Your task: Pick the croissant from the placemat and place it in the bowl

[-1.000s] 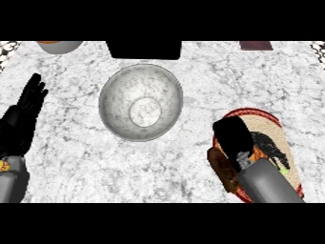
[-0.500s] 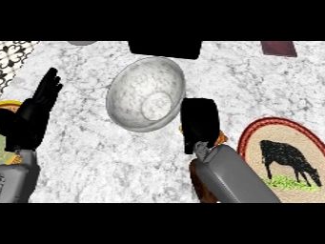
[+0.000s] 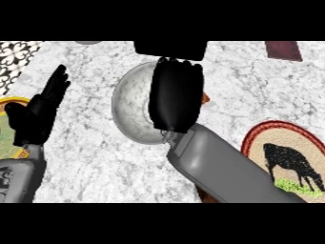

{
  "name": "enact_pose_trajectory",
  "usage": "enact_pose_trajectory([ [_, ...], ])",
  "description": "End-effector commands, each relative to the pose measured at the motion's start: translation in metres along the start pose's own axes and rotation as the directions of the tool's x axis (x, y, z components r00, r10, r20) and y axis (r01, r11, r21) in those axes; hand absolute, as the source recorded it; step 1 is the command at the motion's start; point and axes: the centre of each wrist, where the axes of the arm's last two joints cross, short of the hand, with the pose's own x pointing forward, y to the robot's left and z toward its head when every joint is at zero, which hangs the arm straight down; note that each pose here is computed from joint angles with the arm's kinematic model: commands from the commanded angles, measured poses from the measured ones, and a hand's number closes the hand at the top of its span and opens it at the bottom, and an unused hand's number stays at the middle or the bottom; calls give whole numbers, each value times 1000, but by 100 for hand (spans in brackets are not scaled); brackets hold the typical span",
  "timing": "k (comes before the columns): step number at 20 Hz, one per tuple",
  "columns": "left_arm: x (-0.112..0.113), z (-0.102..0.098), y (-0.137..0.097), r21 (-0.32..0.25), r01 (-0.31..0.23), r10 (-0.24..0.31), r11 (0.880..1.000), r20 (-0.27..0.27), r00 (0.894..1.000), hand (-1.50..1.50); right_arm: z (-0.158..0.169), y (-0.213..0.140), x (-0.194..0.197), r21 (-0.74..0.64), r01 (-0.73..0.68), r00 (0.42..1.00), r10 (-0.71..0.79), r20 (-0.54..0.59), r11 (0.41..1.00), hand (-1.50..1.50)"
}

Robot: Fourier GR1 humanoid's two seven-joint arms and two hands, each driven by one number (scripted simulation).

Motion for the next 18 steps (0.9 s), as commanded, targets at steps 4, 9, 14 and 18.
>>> enact_pose_trajectory([
  [4,3,-5,0,17,-8,8,1000,1,1000,0,-12,-33,35,-110,82,967,-106,-233,991,150],
  [9,3,-6,-1,13,1,-1,1000,12,1000,0,-23,-28,40,-98,162,950,-182,-253,982,150],
  [14,-2,0,-1,39,-2,2,999,4,1000,0,-32,-13,36,-86,208,934,-224,-277,974,150],
  [18,-3,-3,9,61,-9,10,998,-9,1000,0,-41,9,28,-79,226,936,-239,-259,971,150],
])
